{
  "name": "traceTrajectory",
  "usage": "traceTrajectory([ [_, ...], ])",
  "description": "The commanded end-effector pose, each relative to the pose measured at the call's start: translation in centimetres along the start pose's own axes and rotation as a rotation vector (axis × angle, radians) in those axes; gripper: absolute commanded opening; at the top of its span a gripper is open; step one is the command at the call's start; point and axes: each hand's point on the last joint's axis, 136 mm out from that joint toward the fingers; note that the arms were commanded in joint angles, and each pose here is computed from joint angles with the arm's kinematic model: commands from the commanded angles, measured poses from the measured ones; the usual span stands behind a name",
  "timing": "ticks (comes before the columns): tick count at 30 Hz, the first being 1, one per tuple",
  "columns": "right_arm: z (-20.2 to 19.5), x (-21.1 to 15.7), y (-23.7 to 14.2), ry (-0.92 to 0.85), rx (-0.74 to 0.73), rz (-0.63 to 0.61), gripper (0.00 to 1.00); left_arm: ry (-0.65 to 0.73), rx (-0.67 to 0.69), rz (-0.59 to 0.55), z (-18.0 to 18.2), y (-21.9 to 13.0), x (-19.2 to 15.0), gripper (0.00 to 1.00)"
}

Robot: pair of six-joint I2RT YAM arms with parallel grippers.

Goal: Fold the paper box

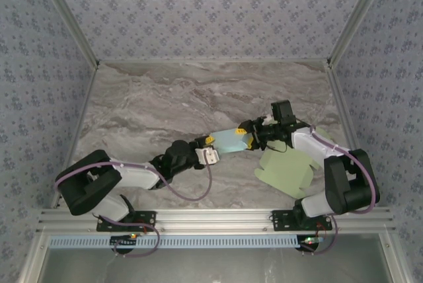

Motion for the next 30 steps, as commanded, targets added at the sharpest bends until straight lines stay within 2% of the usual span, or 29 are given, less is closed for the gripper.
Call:
traceTrajectory([
  [1,-0.1,-0.5,0.2,0.02,0.008,0.013,0.56,-0.028,0.016,0.004,1.6,0.3,1.2,0.45],
  [4,-0.5,-0.1,-0.5,-0.023,-0.021,-0.017,0.69,-0.093,-0.028,0.033,1.9,-0.1,1.2,0.42],
  [7,-1.5,1.1,-2.6,-0.121,-0.117,-0.134,0.79,-0.149,-0.109,0.084,1.5,-0.5,0.6,0.4],
  [9,-1.4,2.0,-4.4,-0.199,-0.14,-0.212,0.81,-0.151,-0.184,0.14,0.8,-1.1,0.2,0.4],
  [13,0.3,1.8,-6.0,-0.387,-0.092,-0.213,0.81,-0.163,-0.291,0.241,0.2,-2.3,-0.2,0.4],
  [16,0.9,1.7,-6.7,-0.603,-0.137,-0.24,0.82,-0.17,-0.347,0.298,0.1,-2.5,-0.4,0.42],
  [19,1.5,3.1,-7.7,-0.814,-0.166,-0.371,0.82,-0.157,-0.461,0.392,-0.8,-2.3,-1.3,0.42],
  [23,3.5,3.2,-9.0,-1.14,-0.131,-0.562,0.85,-0.154,-0.575,0.484,-1.9,-2.5,-2.9,0.42],
  [25,3.9,3.2,-9.6,-1.273,-0.143,-0.632,0.99,-0.152,-0.622,0.501,-2.3,-2.9,-3.0,0.44],
  [27,4.2,4.0,-10.8,-1.264,-0.128,-0.734,1.0,-0.151,-0.644,0.514,-2.3,-3.1,-3.1,0.45],
  [29,4.3,2.8,-10.4,-1.308,-0.046,-0.69,1.0,-0.154,-0.665,0.543,-2.2,-3.2,-3.7,0.45],
  [30,4.3,1.7,-9.7,-1.346,-0.005,-0.624,1.0,-0.155,-0.671,0.564,-2.0,-3.2,-4.0,0.46],
])
Point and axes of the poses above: each hand's point on the last joint's axis, 136 mm out from that joint toward the fingers, its own y axis out along the fingers, its own z axis along the line the jaws close on, x = y × z, and after that the axes turned 10 degrees about y, right-handed
